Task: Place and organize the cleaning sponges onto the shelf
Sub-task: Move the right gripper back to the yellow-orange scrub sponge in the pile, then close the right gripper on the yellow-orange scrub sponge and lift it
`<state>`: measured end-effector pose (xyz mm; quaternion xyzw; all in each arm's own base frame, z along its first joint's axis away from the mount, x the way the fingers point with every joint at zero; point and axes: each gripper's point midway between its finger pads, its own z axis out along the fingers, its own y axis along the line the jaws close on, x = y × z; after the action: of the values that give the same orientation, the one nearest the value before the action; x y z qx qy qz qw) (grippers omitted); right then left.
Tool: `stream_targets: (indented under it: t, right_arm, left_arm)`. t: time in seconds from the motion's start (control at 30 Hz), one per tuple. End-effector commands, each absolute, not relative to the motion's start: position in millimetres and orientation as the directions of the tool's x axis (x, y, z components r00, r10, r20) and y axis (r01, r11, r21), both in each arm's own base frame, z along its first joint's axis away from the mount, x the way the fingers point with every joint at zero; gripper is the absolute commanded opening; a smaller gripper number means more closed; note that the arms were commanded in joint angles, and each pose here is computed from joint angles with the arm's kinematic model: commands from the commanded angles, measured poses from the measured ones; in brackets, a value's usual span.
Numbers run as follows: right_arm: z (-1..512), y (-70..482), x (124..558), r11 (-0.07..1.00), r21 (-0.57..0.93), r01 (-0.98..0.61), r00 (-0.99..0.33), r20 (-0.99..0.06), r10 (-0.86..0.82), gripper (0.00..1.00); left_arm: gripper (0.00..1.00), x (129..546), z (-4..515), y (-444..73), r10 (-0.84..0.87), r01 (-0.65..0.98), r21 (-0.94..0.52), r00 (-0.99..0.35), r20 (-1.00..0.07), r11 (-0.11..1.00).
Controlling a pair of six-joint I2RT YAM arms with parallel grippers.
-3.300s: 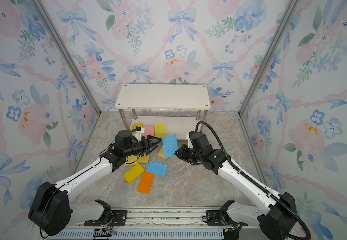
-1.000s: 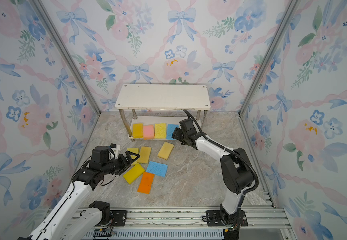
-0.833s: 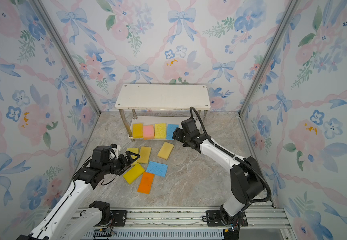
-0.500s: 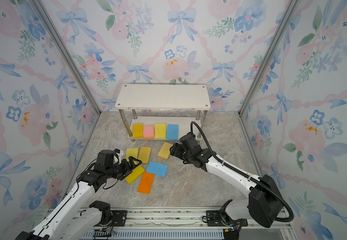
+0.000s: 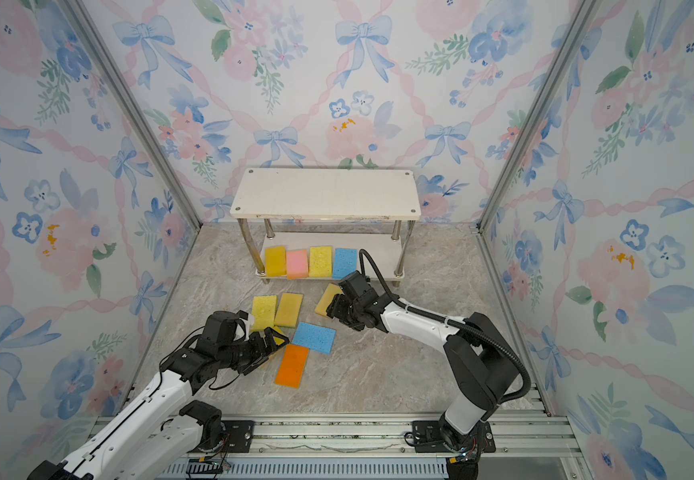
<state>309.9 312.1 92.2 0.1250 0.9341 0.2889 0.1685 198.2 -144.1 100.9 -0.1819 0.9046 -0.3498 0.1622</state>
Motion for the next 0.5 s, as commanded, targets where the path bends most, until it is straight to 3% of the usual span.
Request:
stream_targets:
  t: [0.0, 0.47]
  right_arm:
    - [93, 326, 328, 0.793, 0.596, 0.123, -0.911, -0.250, 0.328, 0.64]
    - [62, 317, 345, 0.871, 0.447, 0.202, -0.912, -0.239, 0.334, 0.51]
  left_arm:
    - [0.98, 203, 119, -149, -0.438, -0.178, -0.720, -0.879, -0.190, 0.670]
    - [0.98, 204, 129, -140, -0.444, -0.162, -0.745, -0.874, -0.196, 0.648]
